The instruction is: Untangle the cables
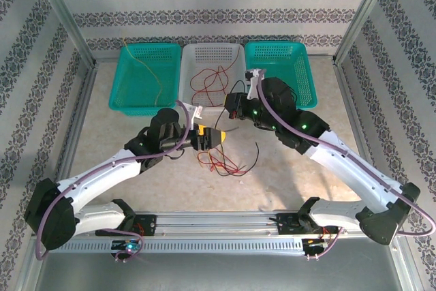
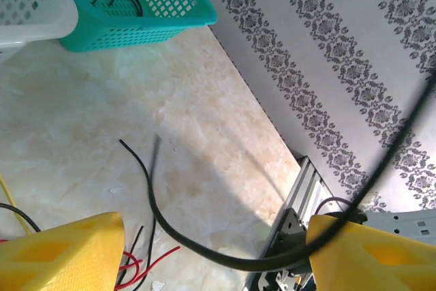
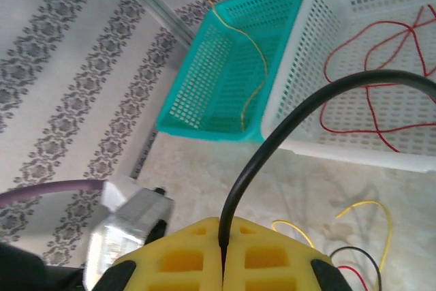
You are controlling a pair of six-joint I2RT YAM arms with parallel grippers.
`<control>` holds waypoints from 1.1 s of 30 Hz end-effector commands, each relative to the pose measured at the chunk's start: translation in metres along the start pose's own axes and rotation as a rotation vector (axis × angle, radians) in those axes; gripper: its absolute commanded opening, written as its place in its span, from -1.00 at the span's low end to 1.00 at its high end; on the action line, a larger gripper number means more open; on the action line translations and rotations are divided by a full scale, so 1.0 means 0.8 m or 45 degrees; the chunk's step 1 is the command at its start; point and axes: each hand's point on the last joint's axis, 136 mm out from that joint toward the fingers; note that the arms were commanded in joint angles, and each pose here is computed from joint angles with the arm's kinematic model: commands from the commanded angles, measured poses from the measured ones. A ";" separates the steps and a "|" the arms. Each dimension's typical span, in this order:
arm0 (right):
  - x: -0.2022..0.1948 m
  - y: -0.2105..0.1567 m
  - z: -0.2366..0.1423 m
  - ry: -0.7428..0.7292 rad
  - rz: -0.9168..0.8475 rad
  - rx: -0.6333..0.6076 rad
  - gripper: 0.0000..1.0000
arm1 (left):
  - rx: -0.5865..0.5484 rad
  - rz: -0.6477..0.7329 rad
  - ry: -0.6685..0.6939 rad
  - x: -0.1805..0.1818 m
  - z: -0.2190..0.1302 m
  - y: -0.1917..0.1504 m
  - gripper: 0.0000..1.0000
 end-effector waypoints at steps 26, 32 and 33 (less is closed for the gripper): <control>0.108 0.036 -0.062 0.220 -0.328 -0.098 -1.00 | 0.018 0.285 -0.142 -0.061 -0.005 0.013 -1.00; 0.099 0.051 -0.069 0.140 -0.354 -0.152 -1.00 | -0.039 0.252 -0.062 -0.049 -0.011 0.018 -0.27; 0.095 0.056 -0.071 0.111 -0.361 -0.163 -1.00 | -0.054 0.250 -0.044 -0.046 -0.014 0.019 -0.04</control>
Point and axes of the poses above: each hand's point on the last joint's axis, 136 mm out from that joint toward the fingers, its own z axis out along the fingers, its own x axis along the line the jaws close on, y = z × x, and after that the axes turned 2 degrees about z, right-handed
